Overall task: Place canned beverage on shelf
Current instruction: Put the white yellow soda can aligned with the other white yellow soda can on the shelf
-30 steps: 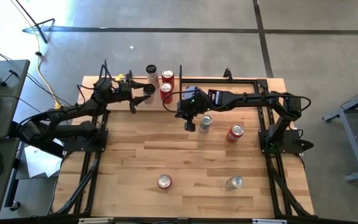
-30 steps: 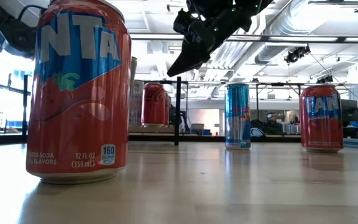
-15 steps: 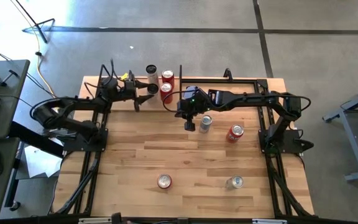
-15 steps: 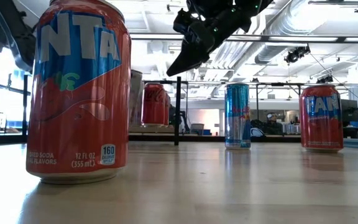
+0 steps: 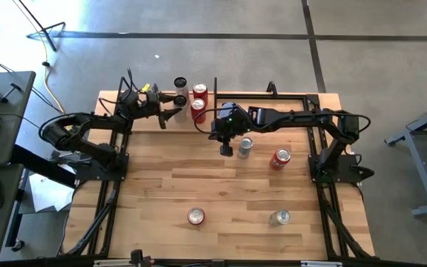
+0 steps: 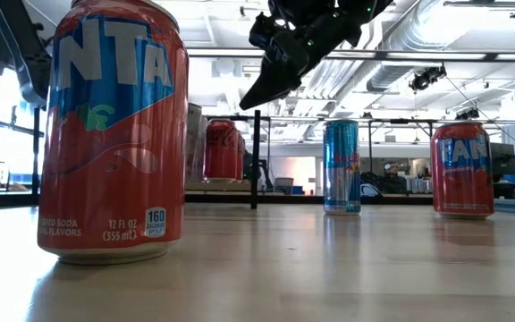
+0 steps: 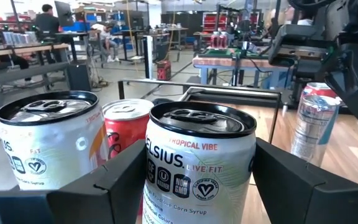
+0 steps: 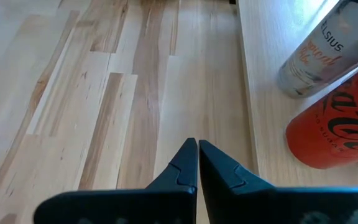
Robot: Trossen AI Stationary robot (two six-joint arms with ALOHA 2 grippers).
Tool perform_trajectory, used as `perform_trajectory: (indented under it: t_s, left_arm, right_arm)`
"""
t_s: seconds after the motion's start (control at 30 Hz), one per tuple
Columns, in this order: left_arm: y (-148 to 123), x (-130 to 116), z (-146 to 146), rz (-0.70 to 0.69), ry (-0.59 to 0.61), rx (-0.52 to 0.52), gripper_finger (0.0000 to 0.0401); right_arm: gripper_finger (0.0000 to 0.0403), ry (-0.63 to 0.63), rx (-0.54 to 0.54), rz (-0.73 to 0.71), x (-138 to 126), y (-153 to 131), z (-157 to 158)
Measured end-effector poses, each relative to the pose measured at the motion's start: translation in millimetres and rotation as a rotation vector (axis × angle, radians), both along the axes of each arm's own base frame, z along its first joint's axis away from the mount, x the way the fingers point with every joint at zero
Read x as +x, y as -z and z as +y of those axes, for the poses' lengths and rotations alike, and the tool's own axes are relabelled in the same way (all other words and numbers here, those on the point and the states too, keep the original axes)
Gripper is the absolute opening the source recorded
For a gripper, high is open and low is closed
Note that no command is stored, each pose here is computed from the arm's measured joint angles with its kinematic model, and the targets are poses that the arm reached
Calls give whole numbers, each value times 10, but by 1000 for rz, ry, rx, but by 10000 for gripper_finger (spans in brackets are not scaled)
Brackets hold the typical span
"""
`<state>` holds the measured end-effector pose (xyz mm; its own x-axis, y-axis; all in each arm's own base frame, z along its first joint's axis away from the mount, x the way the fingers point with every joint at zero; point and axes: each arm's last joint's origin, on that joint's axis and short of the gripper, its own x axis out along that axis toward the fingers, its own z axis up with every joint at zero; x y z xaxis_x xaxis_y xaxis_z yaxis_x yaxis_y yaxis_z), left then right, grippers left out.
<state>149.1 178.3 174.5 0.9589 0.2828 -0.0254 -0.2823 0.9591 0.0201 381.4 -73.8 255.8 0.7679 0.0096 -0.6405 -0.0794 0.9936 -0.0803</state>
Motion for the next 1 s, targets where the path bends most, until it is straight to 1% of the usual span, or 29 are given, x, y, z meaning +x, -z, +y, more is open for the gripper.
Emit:
perform_trajectory:
  t_s: [0.27, 0.37, 0.63, 1.0]
  left_arm:
    - [3, -20, 16, -2, -5, -15, 244]
    - [6, -21, 17, 0, -9, -18, 249]
    - [4, -43, 45, -13, -25, -79, 262]
    - [-3, -40, 36, -8, -18, -66, 264]
  right_arm:
    - [0, 0, 0, 0, 0, 0, 0]
    - [0, 0, 0, 0, 0, 0, 0]
    - [0, 0, -2, -8, 6, -5, -1]
    - [0, 0, -2, -11, 8, -7, -2]
